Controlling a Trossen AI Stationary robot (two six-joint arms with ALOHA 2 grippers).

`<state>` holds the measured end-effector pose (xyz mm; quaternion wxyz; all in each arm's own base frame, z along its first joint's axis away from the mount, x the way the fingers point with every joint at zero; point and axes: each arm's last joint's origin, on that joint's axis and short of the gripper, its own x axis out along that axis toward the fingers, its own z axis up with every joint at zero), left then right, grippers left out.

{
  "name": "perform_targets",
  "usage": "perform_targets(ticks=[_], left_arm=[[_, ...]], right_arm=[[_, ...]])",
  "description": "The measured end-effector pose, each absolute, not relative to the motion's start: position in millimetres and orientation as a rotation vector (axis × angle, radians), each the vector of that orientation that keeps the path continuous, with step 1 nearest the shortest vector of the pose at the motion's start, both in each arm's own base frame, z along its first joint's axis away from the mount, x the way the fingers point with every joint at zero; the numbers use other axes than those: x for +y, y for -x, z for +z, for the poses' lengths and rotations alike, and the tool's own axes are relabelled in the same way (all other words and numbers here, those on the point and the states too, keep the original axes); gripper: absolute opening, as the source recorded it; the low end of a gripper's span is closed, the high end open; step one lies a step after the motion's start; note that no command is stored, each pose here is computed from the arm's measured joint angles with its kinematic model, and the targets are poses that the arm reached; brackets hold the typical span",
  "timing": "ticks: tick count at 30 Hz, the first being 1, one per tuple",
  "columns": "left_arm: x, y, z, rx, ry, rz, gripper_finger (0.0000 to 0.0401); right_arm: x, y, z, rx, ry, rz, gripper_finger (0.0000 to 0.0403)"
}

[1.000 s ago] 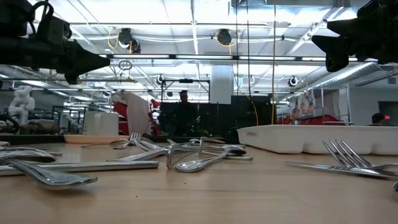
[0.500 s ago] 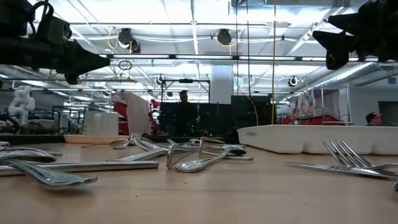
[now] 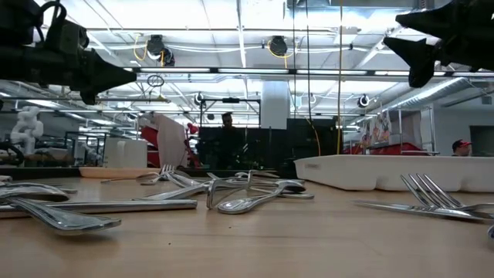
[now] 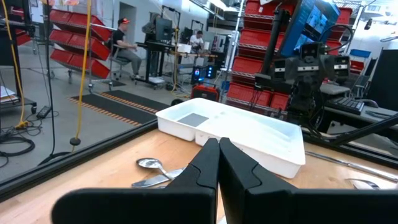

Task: Sort silverware
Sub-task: Put the silver knife into the white silverware tray

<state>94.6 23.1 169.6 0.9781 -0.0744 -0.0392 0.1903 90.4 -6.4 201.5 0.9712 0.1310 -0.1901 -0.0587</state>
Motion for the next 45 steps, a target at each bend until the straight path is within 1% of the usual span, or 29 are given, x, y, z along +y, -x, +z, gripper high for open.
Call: perform_targets(ticks=[7, 10, 14, 17, 23, 27, 30, 33, 36, 40, 43, 45], left_arm=[[22.9, -93.1, 182.4, -0.213, 0.153, 0.372, 0.0007], [22.0, -92.0, 188.5, -0.279, 0.168, 0.345, 0.0007], [21.2, -91.3, 192.1, -0.338, 0.299, 0.297, 0.0007], [21.2, -91.0, 193.1, -0.367, 0.412, 0.275, 0.0007], [22.3, -90.2, 194.2, -0.405, 0.514, 0.298, 0.0007], [22.2, -89.5, 196.3, -0.429, 0.511, 0.292, 0.0007], [23.1, -89.4, 195.4, -0.427, 0.513, 0.326, 0.0007], [23.2, -89.4, 195.3, -0.425, 0.503, 0.332, 0.0007], [25.1, -88.3, 195.5, -0.439, 0.471, 0.411, 0.0007], [24.8, -86.5, 200.7, -0.511, 0.556, 0.375, 0.0007], [23.3, -85.6, 206.9, -0.513, 0.574, 0.324, 0.0007], [21.5, -81.4, 220.7, -0.551, 0.568, 0.274, 0.0007]], right_arm=[[-7.0, -86.5, 210.1, -0.482, -0.254, -0.134, 0.021], [-7.0, -83.2, 216.2, -0.556, -0.266, -0.123, 0.021], [-6.7, -78.6, 223.2, -0.645, -0.333, -0.087, 0.021], [-6.8, -77.4, 224.8, -0.667, -0.35, -0.08, 0.021], [-8.7, -78.0, 223.4, -0.661, -0.366, -0.15, 0.021], [-10.9, -76.8, 223.8, -0.677, -0.355, -0.236, 0.021], [-11.7, -73.6, 227.4, -0.726, -0.347, -0.269, 0.021], [-11.7, -69.8, 231.7, -0.783, -0.341, -0.266, 0.021], [-11.6, -66.5, 237.3, -0.829, -0.394, -0.237, 0.021], [-11.1, -63.8, 249.9, -0.812, -0.407, -0.222, 0.021], [-10.5, -62.8, 265.9, -0.727, -0.366, -0.229, 0.021], [-10.3, -62.2, 280.7, -0.661, -0.318, -0.246, 0.021]])
